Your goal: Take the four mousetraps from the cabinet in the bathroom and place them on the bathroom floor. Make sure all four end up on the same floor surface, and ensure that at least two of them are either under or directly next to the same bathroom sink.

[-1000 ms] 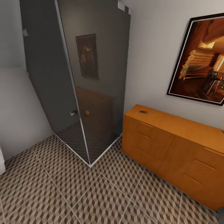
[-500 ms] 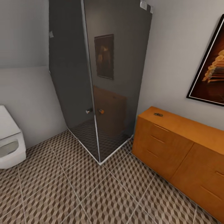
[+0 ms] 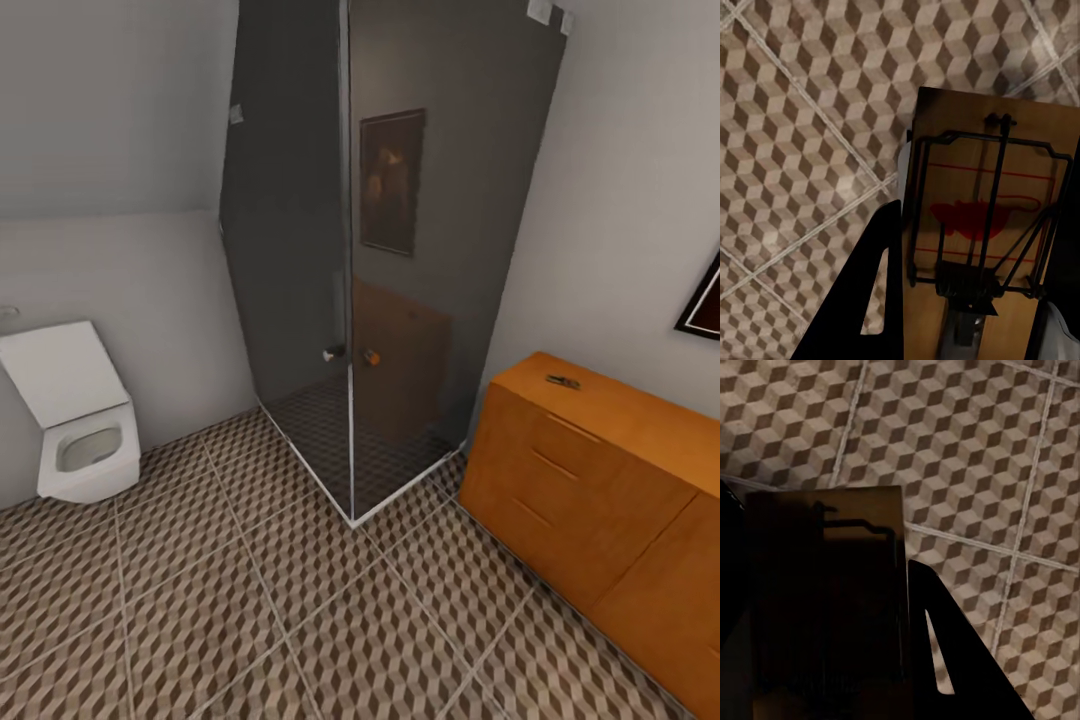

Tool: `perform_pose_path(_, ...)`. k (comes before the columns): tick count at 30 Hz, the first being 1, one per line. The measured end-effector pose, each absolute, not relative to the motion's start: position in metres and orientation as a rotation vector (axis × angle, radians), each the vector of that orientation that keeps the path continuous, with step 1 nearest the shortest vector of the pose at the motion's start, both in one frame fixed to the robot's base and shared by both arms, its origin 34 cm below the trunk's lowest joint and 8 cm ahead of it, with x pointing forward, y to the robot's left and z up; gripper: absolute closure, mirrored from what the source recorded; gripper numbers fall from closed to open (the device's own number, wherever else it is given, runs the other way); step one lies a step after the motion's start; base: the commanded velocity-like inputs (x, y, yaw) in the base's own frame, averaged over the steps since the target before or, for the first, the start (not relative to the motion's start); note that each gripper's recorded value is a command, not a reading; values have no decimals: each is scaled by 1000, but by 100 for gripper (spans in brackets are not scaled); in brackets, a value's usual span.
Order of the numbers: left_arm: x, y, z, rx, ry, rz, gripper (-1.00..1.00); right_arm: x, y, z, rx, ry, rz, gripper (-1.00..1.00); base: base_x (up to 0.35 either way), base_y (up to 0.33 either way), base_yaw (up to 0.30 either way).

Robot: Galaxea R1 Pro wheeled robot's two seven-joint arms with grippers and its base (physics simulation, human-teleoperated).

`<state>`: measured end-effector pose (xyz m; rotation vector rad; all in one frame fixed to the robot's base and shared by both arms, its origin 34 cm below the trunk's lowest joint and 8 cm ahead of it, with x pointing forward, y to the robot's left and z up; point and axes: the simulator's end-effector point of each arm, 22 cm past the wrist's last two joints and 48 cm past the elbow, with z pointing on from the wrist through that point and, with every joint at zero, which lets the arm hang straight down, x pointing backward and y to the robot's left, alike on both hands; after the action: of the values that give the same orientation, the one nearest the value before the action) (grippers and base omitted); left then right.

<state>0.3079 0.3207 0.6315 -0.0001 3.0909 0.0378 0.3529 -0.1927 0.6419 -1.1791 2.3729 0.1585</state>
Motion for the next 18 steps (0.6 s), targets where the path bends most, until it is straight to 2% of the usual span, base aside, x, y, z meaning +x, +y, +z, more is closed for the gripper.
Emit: perform_pose_path(18,308,321,632,0,3091,38,100,353,-193,642,-1179,2372,158,100,0,0,289)
